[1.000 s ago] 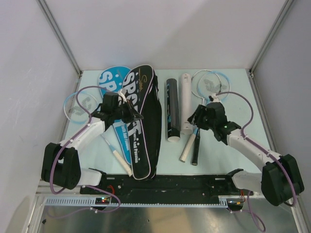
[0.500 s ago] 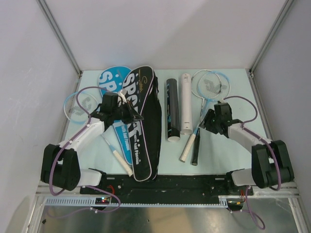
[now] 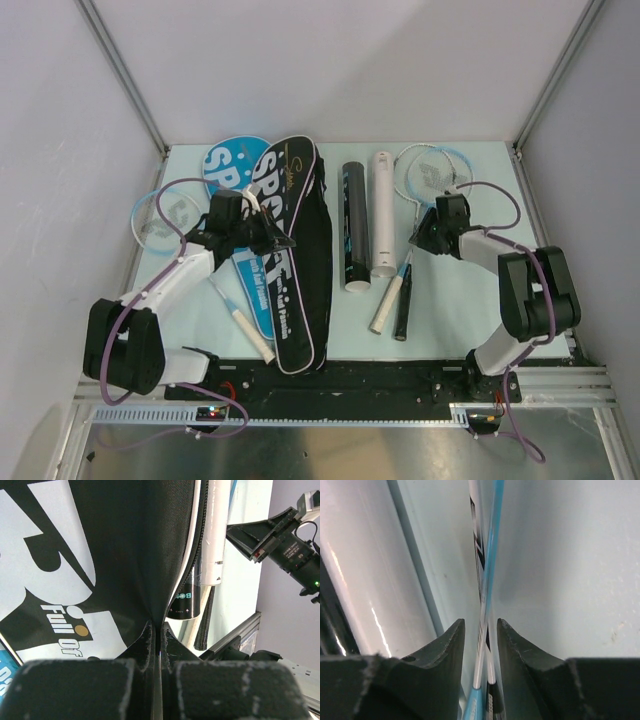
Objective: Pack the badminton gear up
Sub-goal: Pick up the racket from the center of the board.
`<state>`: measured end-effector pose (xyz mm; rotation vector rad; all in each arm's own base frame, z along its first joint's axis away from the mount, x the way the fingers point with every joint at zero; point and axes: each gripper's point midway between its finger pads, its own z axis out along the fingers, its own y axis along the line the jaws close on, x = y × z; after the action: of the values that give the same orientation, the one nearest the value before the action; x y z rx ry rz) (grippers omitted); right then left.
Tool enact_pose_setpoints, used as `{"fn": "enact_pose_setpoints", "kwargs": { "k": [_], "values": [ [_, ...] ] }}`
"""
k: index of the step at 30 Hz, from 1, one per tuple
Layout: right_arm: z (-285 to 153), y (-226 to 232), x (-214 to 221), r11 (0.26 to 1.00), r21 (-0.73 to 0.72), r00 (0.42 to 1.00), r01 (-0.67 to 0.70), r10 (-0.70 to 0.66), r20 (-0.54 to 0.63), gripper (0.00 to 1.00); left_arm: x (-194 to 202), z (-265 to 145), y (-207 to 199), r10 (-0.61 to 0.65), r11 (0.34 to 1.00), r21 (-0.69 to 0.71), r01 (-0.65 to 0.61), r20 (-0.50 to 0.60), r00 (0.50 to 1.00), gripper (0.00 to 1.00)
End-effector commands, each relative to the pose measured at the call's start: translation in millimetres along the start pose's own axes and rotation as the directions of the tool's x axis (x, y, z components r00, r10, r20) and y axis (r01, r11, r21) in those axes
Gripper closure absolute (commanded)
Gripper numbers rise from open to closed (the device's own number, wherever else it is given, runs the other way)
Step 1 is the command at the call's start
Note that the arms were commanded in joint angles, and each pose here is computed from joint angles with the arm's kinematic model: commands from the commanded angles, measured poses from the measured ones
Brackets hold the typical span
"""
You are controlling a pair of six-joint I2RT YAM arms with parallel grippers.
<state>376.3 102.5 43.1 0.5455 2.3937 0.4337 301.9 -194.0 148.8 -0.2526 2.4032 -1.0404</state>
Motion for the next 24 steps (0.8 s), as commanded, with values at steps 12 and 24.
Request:
{"fn": "enact_pose_setpoints", "kwargs": {
  "k": [12, 24],
  "values": [
    [-3, 13, -34, 1.0, 0.005, 0.998, 0.028, -0.028, 0.056, 0.9, -15, -9, -19, 0.026, 0.997, 0.072, -0.028, 0.028, 0.999, 1.0],
    [-27, 3, -38, 1.0, -0.018, 1.0, 0.0, 0.0, 0.01, 0.93, -16, -8, -17, 0.015, 0.997, 0.069, -0.017, 0.025, 1.0, 1.0]
  ]
}}
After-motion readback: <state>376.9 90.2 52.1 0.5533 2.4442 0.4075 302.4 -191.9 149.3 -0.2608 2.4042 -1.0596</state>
